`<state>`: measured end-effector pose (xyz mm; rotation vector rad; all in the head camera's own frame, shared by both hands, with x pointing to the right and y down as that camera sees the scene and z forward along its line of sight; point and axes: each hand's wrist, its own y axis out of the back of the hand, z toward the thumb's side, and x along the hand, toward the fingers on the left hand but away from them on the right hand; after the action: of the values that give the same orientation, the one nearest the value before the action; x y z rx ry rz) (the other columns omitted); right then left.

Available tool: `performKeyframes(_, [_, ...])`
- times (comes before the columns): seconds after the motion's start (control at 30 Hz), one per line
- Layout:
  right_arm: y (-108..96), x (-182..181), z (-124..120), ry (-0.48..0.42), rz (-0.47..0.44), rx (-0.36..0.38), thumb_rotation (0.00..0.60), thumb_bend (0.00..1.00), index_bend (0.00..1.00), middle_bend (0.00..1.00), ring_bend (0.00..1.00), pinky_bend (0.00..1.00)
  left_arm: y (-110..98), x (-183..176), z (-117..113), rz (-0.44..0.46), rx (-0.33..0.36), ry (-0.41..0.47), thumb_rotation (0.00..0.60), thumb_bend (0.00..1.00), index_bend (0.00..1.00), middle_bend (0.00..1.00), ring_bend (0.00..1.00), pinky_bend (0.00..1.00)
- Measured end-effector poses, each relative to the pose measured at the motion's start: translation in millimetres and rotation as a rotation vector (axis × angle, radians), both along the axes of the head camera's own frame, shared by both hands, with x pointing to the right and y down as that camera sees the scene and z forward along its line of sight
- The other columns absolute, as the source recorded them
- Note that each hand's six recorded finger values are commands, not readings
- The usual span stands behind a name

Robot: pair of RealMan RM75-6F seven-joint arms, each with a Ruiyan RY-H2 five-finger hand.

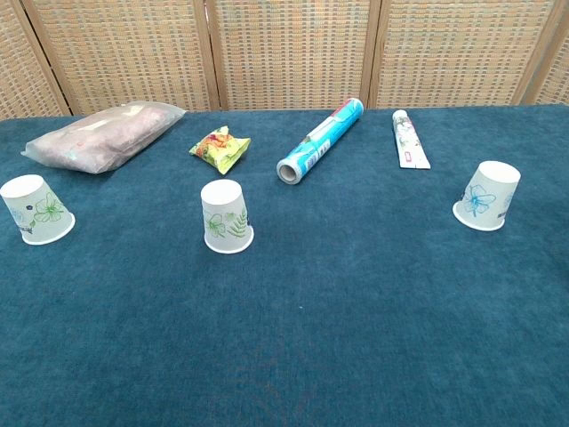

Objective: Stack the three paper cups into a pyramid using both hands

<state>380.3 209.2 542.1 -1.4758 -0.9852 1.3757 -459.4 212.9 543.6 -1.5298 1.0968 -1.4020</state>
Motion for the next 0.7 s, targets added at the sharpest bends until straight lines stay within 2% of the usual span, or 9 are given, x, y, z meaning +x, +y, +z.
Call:
performKeyframes(0.2, [-0.6, -2.5, 2.0, -0.006, -0.007, -0.003, 0.6, 0.0, 0.0, 0.0, 0.0, 0.0, 0.1, 0.4, 1.2, 0.0, -0.002, -0.003, 0.6, 0.18, 0.0, 0.0, 0.0, 0.0])
performKeyframes(0.3, [-4.8, -7.4, 6.0, -0.053, -0.011, -0.016, 0.6, 0.0, 0.0, 0.02, 0.0, 0.0, 0.3, 1.5, 3.5, 0.004, -0.01, -0.009, 0.6, 0.18, 0.0, 0.0, 0.0, 0.0])
performKeyframes(0.47, [-27.6, -24.8, 28.3, -0.124, -0.08, -0.079, 0.6, 0.0, 0.01, 0.1, 0.0, 0.04, -1.9, 1.9, 4.3, 0.007, -0.012, -0.011, 0.6, 0.18, 0.0, 0.0, 0.0, 0.0])
performKeyframes(0.6, [-49.7, -42.3, 43.1, -0.171, -0.129, -0.115, 0.6, 0.07, 0.12, 0.18, 0.06, 0.13, -3.9, 0.6, 5.6, -0.003, -0.016, -0.008, 0.6, 0.18, 0.0, 0.0, 0.0, 0.0])
performKeyframes(0.7, [-72.3, -60.9, 60.7, -0.238, -0.167, -0.16, 0.6, 0.1, 0.15, 0.21, 0.09, 0.18, -6.0, -0.2, 8.0, -0.01, -0.019, -0.012, 0.6, 0.18, 0.0, 0.0, 0.0, 0.0])
